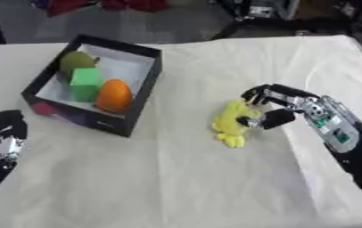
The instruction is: Pick up objects on the table and place them in the box.
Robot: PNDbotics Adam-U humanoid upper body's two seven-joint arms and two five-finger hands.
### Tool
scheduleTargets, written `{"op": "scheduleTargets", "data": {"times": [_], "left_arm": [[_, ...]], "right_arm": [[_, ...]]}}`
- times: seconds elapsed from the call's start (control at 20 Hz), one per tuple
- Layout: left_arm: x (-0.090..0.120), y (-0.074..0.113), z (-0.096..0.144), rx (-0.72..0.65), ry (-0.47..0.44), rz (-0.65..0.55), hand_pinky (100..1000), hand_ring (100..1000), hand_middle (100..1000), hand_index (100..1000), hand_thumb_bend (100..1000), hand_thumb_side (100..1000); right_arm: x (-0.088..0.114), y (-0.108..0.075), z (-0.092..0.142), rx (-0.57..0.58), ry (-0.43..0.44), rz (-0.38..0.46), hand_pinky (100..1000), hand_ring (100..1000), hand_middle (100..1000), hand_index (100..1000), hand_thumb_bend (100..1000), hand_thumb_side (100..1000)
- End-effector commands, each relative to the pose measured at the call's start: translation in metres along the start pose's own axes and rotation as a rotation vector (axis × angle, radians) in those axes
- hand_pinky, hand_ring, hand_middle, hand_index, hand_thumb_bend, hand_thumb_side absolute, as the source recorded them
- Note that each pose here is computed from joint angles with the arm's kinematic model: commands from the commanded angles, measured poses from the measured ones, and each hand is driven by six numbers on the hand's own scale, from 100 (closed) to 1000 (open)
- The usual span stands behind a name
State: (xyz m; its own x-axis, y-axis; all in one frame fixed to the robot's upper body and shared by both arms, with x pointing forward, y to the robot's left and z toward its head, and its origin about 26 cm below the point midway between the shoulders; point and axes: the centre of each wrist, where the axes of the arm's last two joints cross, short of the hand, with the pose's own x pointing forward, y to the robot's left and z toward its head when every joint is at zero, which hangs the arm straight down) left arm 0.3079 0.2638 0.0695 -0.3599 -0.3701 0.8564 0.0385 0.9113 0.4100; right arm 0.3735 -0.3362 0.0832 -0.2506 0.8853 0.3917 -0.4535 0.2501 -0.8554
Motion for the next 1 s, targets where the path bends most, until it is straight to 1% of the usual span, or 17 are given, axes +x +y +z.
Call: {"op": "scheduleTargets", "data": {"times": [0.05, 0.15, 0.2, 0.25, 0.3, 0.35, 0.4, 0.45, 0.5, 0.55, 0.6, 0.65, 0.7, 0.8, 1.0], "left_arm": [[0.005, 0.006, -0.002, 0.007, -0.018, -0.017, 789, 810, 753, 712, 317, 638], [0.004, 0.005, -0.001, 0.007, -0.019, -0.017, 789, 810, 753, 712, 317, 639], [0.004, 0.005, -0.001, 0.006, -0.019, -0.017, 789, 810, 753, 712, 316, 639], [0.004, 0.005, -0.001, 0.006, -0.018, -0.016, 789, 810, 753, 712, 316, 639], [0.004, 0.005, -0.001, 0.006, -0.019, -0.016, 789, 811, 753, 712, 315, 639], [0.004, 0.005, -0.001, 0.006, -0.019, -0.016, 789, 811, 753, 712, 315, 639], [0.004, 0.005, -0.001, 0.006, -0.019, -0.016, 789, 811, 753, 712, 315, 639], [0.004, 0.005, -0.001, 0.006, -0.019, -0.015, 789, 811, 753, 712, 315, 639], [0.004, 0.005, -0.001, 0.007, -0.019, -0.015, 789, 811, 753, 712, 315, 639], [0.004, 0.005, -0.001, 0.007, -0.019, -0.015, 789, 811, 753, 712, 315, 639], [0.004, 0.006, -0.001, 0.008, -0.019, -0.015, 789, 811, 753, 712, 314, 639], [0.004, 0.006, -0.001, 0.008, -0.018, -0.015, 789, 811, 753, 712, 314, 639], [0.004, 0.005, -0.001, 0.007, -0.018, -0.015, 789, 812, 753, 712, 315, 639], [0.004, 0.005, -0.001, 0.006, -0.017, -0.016, 789, 812, 753, 712, 315, 639], [0.004, 0.005, -0.001, 0.003, -0.016, -0.014, 789, 813, 753, 711, 314, 639]], "right_arm": [[-0.001, -0.004, 0.0, 0.018, 0.009, 0.048, 821, 788, 750, 850, 282, 403], [-0.001, -0.004, -0.002, 0.024, 0.006, 0.064, 819, 780, 734, 833, 267, 382], [0.0, -0.004, -0.003, 0.026, 0.003, 0.072, 817, 762, 690, 784, 243, 345], [0.001, -0.004, -0.004, 0.027, -0.002, 0.08, 816, 756, 678, 772, 238, 337], [0.002, -0.004, -0.004, 0.024, -0.007, 0.088, 810, 726, 621, 723, 210, 299], [0.002, -0.004, -0.005, 0.02, -0.011, 0.094, 809, 721, 613, 715, 205, 293], [0.003, -0.004, -0.005, 0.009, -0.016, 0.099, 796, 672, 528, 636, 170, 246], [0.004, -0.005, -0.005, -0.01, -0.02, 0.103, 789, 655, 499, 599, 156, 227], [0.005, -0.007, -0.005, -0.038, -0.023, 0.105, 775, 619, 442, 529, 129, 189], [0.007, -0.009, -0.005, -0.071, -0.027, 0.105, 770, 610, 425, 511, 122, 179], [0.009, -0.012, -0.004, -0.11, -0.035, 0.101, 750, 574, 368, 457, 100, 150], [0.012, -0.015, -0.004, -0.147, -0.046, 0.095, 748, 570, 364, 453, 100, 148], [0.017, -0.021, -0.003, -0.185, -0.063, 0.086, 735, 551, 334, 426, 100, 137], [0.029, -0.036, -0.003, -0.246, -0.108, 0.067, 724, 537, 318, 415, 100, 135], [0.063, -0.077, -0.007, -0.312, -0.22, 0.052, 713, 524, 307, 408, 100, 132]]}}
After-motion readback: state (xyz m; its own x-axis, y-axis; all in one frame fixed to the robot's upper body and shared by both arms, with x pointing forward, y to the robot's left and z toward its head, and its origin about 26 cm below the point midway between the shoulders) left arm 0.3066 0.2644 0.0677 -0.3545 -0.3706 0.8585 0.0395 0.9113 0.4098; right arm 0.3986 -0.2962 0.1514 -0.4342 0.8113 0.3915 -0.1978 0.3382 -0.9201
